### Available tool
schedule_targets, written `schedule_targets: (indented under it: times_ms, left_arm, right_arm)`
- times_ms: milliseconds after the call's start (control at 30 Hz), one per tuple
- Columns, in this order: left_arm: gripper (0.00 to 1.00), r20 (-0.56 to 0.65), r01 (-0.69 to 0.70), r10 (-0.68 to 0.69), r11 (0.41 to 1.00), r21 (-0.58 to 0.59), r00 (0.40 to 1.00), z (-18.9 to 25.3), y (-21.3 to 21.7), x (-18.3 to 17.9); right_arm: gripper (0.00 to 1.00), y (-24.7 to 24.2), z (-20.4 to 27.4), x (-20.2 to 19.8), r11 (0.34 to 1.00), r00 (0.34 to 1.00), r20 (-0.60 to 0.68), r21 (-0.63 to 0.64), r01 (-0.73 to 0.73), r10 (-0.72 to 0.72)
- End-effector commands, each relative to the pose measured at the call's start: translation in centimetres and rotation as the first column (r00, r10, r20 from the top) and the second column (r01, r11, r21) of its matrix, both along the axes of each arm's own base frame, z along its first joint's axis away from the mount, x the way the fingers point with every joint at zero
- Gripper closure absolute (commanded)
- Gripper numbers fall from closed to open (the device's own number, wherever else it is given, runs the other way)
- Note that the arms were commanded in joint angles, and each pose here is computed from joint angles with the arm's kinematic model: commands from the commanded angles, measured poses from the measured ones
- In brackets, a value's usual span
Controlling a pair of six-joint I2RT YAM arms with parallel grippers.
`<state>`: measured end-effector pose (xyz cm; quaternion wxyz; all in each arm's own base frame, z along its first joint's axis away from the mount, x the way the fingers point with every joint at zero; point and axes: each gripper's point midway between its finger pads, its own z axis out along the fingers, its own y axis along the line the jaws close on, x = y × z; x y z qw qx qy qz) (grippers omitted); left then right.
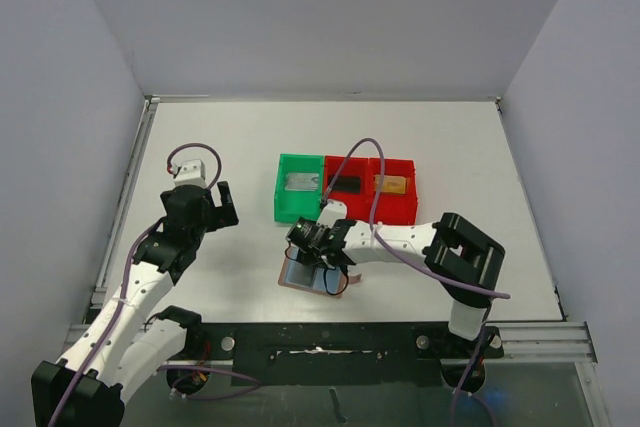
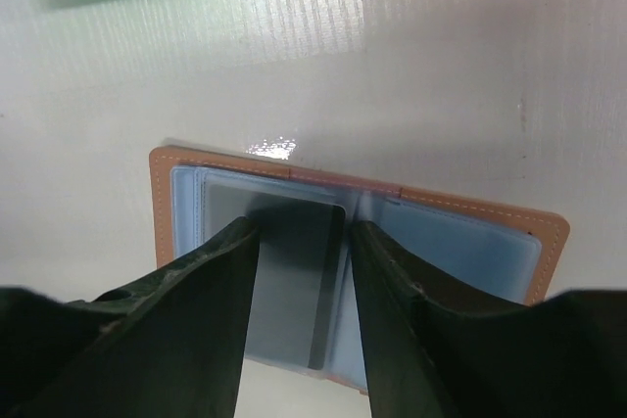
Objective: Take the credit cards out of the card holder
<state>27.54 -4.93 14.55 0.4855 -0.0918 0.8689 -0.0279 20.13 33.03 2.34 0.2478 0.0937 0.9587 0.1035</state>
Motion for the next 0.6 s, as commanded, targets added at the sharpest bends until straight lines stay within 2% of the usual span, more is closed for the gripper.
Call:
schedule_targets:
  times_ms: [0,67,133,200,367,433,500,567]
  left_arm:
    - [0.05,0.064,0.008,-0.007,1.0,-0.024,0.998,1.6,-0.4,1.1]
    - [0.05,0.064,0.012,-0.011,1.0,-0.025,0.998,1.6,-0.5,1.1]
    - [0.05,0.061,0.009,-0.008,1.0,-0.022,0.998,1.5,-0.4,1.1]
    - [0.05,0.06,0.01,-0.009,1.0,-0.022,0.998,1.5,-0.5,1.1]
    - [0.05,0.041,0.046,-0.044,0.998,-0.049,0.998,1.3,-1.4,1.1]
    - [0.06,0.022,0.089,-0.088,0.991,-0.101,0.996,1.2,-2.7,0.9]
    - [0.09,-0.015,0.154,-0.161,0.963,-0.221,0.987,0.5,-5.1,0.2]
    - [0.17,-0.045,0.212,-0.244,0.909,-0.359,0.969,-0.1,-7.8,-0.8]
  right_arm:
    - [0.57,-2.1,-1.9,-0.6,0.994,0.997,-0.057,-0.103,0.047,-0.053]
    - [0.58,-2.9,-2.6,-0.8,0.989,0.995,-0.074,-0.141,0.055,-0.066]
    - [0.66,-3.5,-3.1,-1.0,0.986,0.994,-0.079,-0.155,0.057,-0.07]
    - [0.76,-3.0,-3.1,-0.8,0.992,0.997,-0.065,-0.122,0.031,-0.039]
    - [0.89,-2.1,-2.6,-0.2,0.999,0.999,-0.032,-0.045,-0.019,0.018]
    - [0.94,-1.9,-2.6,-0.1,1.0,0.999,-0.036,-0.009,-0.03,0.03]
    - [0.97,-1.9,-2.7,-0.1,0.999,0.998,-0.038,0.024,-0.039,0.04]
    - [1.0,-2.1,-3.0,-0.2,0.998,0.998,-0.038,0.054,-0.044,0.046]
